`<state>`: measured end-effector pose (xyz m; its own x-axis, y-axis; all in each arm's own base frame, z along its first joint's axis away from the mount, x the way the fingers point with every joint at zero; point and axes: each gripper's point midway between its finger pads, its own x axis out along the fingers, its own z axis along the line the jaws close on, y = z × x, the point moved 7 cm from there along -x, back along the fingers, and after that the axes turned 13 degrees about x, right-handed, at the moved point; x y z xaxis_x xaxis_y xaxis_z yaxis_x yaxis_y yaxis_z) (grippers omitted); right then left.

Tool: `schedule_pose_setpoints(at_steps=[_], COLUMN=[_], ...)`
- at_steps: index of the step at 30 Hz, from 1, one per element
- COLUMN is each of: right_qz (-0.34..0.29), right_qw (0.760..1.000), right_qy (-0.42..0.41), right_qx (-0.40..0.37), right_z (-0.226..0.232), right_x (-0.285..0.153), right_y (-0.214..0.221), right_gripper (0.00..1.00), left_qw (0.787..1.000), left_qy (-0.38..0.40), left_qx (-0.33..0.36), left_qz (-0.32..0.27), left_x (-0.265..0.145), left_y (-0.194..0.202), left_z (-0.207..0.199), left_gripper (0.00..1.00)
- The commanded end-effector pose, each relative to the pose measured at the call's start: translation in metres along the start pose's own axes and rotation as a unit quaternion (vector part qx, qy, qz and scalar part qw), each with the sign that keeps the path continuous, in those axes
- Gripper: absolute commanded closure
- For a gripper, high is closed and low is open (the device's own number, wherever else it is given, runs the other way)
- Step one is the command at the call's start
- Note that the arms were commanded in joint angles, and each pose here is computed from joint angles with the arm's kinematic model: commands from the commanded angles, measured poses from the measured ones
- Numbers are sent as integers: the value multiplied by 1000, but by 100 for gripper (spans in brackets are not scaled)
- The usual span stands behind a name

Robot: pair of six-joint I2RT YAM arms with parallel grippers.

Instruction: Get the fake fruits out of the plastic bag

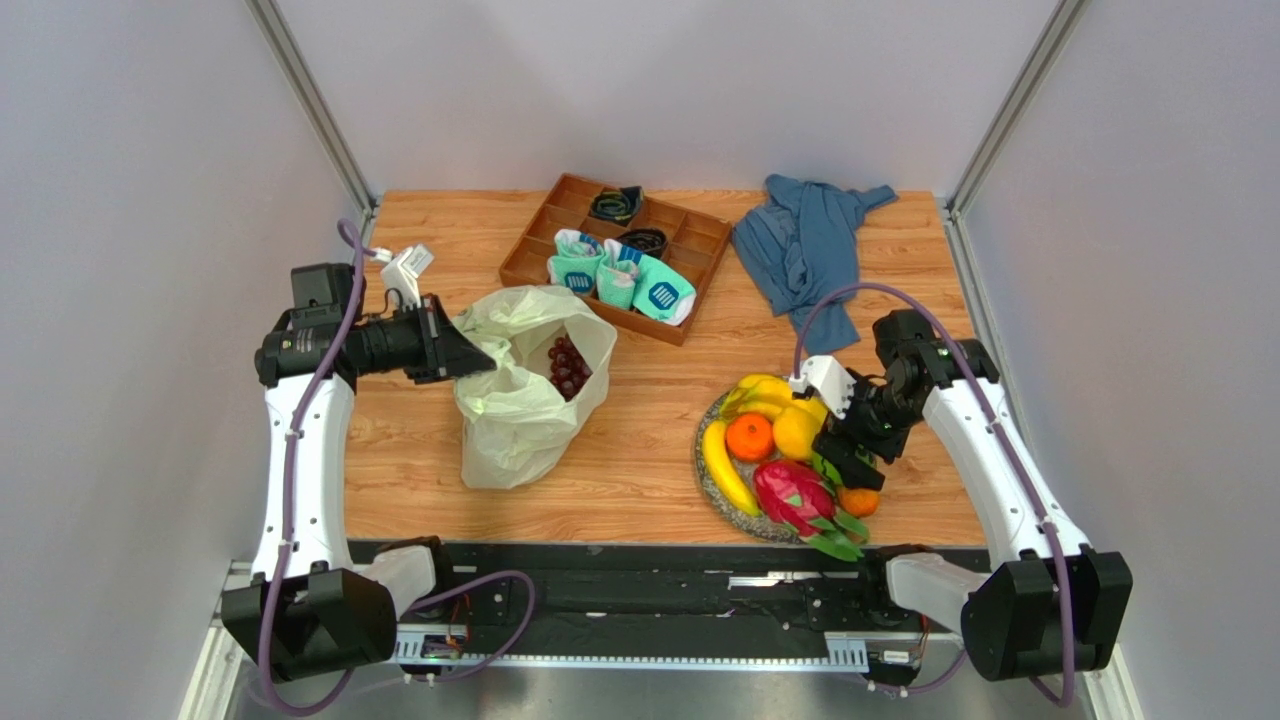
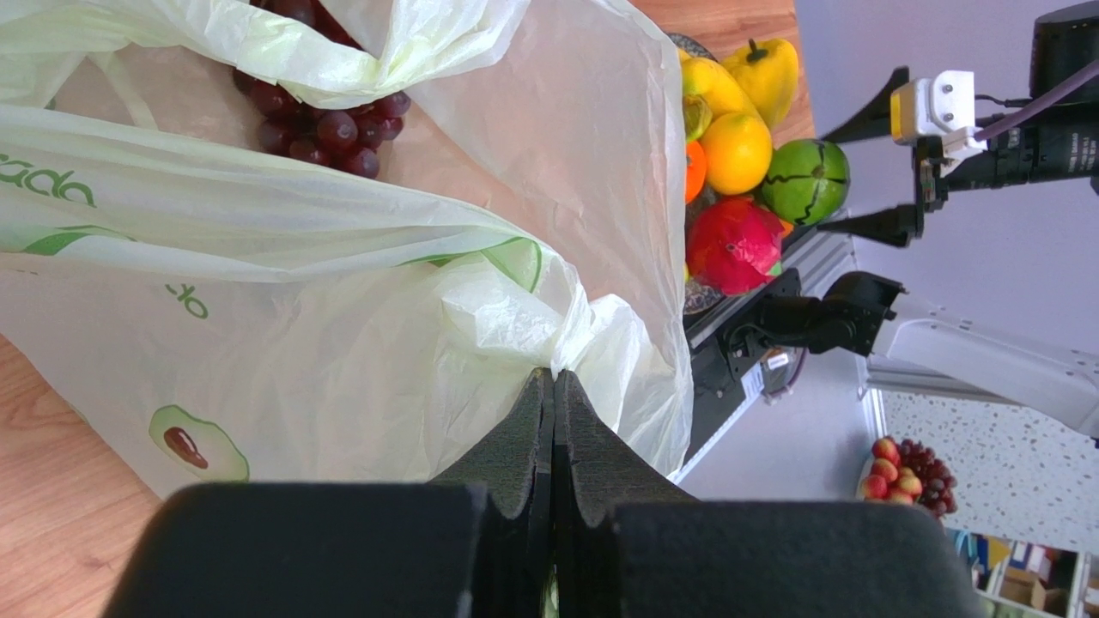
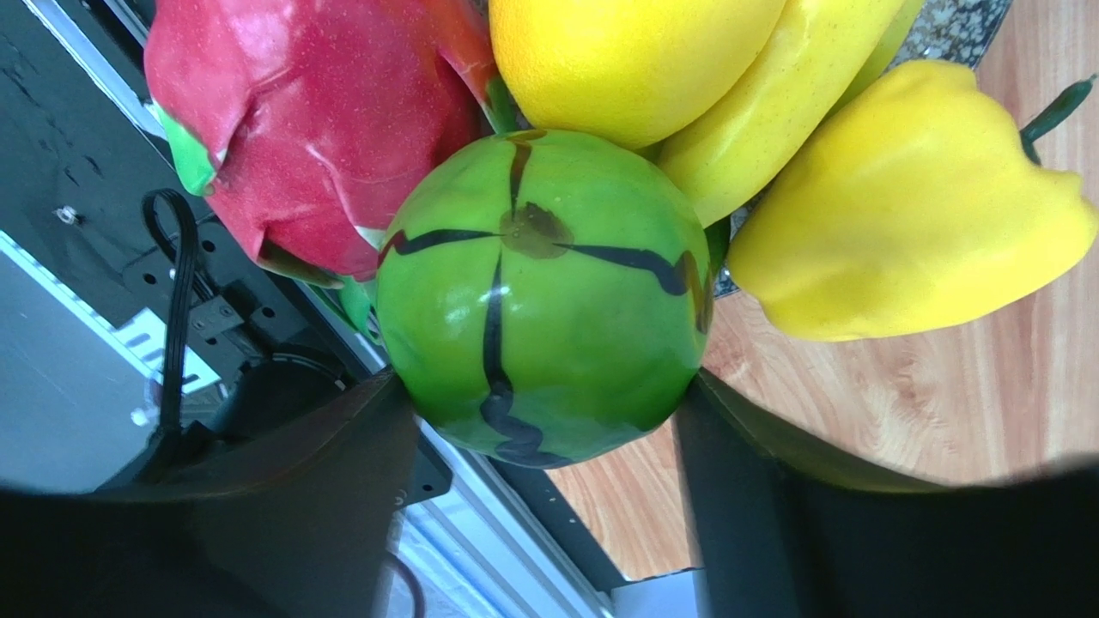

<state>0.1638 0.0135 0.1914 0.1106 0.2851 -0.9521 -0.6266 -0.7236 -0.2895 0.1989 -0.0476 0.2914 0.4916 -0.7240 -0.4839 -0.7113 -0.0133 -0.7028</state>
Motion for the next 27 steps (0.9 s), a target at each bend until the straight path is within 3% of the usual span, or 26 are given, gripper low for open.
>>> schedule_pose_setpoints(at_steps=[1, 8, 13, 16, 17, 21, 25, 27], right_qz=[-23, -55, -157, -223, -237, -326, -356, -324], right_qw=[1000, 998, 986, 970, 967, 933, 918, 926], right_qy=[-15, -11, -28, -78, -87, -131, -163, -189], right_qx=[-14, -21, -41, -52, -20, -80, -61, -40], right_z=[5, 1, 1, 19, 27, 84, 127, 141], right_x=[-12, -33, -73, -88, -93, -88, -76, -38], right_y=[-9, -28, -80, -132, -149, -240, -315, -346], right_gripper=[0, 0, 0, 0, 0, 7, 17, 27], left_qw=[999, 999, 999, 999, 999, 995, 984, 978], left_qy=[16, 25, 32, 41, 44, 49, 46, 21], left_qx=[24, 24, 9, -7, -9, -77, -165, -194], left_qz=[-17, -17, -9, 1, 3, 26, 54, 70], left_x=[-4, -5, -4, -6, -7, -4, 5, 7], left_y=[-7, -7, 3, 13, 17, 36, 62, 77], left_z=[-8, -11, -14, -20, -22, -25, -18, -12], left_gripper=[100, 100, 100, 100, 100, 100, 100, 100])
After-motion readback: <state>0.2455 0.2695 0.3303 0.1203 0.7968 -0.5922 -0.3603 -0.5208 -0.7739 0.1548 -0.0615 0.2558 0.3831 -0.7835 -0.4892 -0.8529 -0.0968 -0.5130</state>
